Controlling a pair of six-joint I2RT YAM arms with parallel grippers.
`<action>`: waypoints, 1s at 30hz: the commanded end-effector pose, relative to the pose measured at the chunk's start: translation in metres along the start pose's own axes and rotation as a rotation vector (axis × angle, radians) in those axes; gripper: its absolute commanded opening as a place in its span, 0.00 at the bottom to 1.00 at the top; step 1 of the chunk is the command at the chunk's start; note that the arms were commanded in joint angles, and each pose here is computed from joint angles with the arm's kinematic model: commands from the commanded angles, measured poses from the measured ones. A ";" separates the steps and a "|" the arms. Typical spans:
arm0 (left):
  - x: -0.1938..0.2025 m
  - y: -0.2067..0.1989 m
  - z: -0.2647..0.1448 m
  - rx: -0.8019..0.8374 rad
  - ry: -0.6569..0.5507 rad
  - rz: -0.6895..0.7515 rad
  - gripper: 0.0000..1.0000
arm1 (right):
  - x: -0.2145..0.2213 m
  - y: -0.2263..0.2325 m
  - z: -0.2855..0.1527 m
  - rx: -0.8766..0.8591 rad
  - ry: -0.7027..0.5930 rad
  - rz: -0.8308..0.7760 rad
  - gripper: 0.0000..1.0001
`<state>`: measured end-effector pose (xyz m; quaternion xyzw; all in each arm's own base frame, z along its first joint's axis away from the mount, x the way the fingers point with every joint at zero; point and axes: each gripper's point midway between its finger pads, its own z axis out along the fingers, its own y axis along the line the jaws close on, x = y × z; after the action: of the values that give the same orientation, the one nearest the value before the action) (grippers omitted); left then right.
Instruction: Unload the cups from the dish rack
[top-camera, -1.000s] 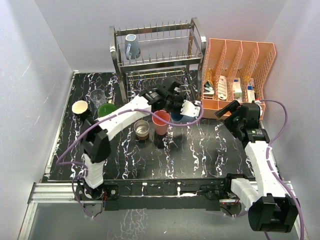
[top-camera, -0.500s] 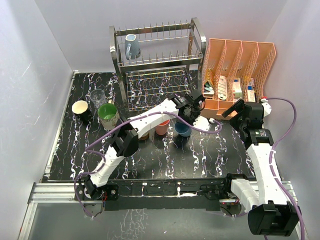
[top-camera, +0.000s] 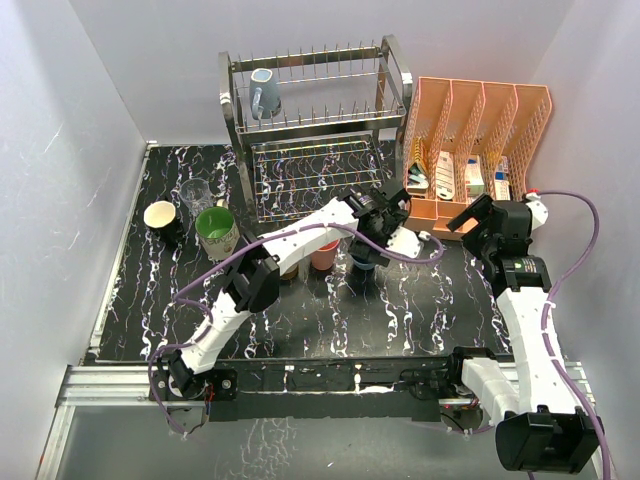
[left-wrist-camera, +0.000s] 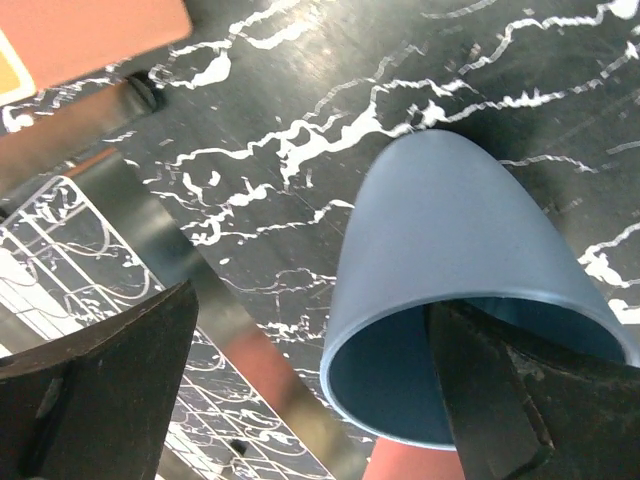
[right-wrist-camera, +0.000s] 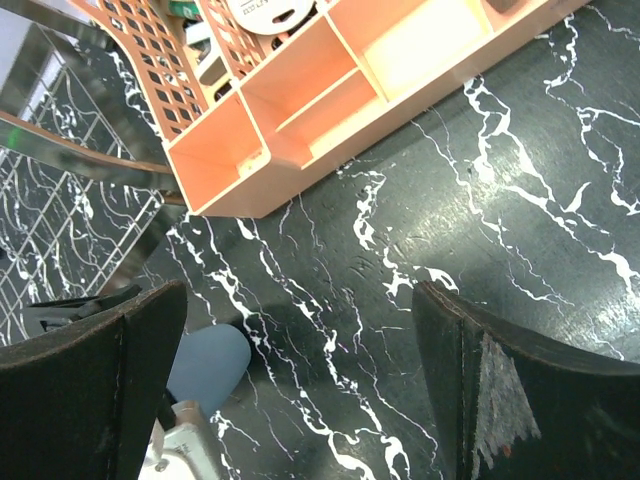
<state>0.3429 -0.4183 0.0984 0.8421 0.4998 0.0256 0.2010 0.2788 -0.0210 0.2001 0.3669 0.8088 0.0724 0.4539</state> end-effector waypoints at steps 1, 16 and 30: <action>-0.022 0.047 -0.068 -0.234 -0.089 -0.045 0.95 | -0.042 0.027 -0.018 -0.081 -0.118 0.003 0.98; -0.015 0.037 -0.211 -0.390 -0.247 -0.231 0.97 | -0.137 0.149 -0.075 -0.429 -0.231 -0.058 0.98; 0.123 -0.130 -0.236 -0.201 -0.328 -0.783 0.96 | -0.055 0.422 -0.174 -0.845 -0.264 -0.451 0.98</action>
<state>0.2688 -0.2111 0.2508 0.6078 0.7068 -0.0794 0.3531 0.3657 0.2433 0.5266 0.0232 0.7076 0.2961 0.6412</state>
